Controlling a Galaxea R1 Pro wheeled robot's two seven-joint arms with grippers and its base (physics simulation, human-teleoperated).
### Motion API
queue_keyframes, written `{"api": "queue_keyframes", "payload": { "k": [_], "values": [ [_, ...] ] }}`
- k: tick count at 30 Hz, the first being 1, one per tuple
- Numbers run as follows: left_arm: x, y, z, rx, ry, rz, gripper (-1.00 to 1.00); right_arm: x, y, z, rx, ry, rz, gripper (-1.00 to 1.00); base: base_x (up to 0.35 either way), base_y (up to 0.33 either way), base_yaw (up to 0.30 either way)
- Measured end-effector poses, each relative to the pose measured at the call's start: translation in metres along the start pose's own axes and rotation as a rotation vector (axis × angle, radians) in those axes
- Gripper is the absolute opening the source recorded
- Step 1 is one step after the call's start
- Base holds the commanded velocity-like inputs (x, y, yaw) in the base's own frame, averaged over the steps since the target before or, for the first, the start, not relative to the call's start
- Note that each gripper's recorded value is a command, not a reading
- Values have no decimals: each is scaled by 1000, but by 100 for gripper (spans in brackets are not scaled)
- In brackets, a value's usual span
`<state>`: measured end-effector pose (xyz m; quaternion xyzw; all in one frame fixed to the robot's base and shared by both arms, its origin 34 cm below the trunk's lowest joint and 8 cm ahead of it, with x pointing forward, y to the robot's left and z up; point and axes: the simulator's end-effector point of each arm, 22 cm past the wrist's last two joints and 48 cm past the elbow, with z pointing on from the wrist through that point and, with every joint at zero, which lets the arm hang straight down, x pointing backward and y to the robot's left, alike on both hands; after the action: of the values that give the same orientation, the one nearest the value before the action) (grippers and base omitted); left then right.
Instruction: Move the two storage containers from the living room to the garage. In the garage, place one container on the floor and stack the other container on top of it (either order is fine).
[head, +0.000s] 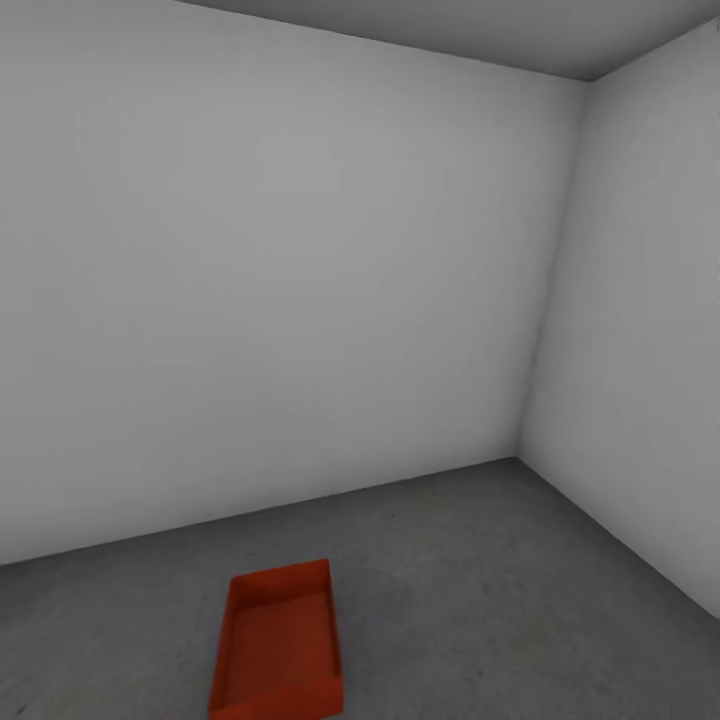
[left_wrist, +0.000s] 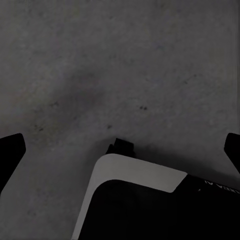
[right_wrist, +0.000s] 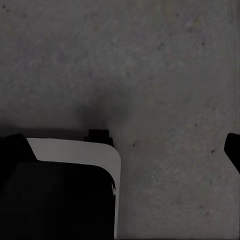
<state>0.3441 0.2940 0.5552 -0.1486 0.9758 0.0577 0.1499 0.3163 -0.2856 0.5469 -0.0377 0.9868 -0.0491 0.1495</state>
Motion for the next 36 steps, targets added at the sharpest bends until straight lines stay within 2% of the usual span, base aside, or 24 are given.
{"api": "queue_keyframes", "payload": {
  "k": [17,36],
  "values": [
    [0,0,0,0,-1,2,100,-1,-11,0,23,-6,-2,100,0,0,-15],
    [-2,-1,0,1,-4,0,100,1,-6,0,20,6,6,100,0,0,-270]
  ]
}}
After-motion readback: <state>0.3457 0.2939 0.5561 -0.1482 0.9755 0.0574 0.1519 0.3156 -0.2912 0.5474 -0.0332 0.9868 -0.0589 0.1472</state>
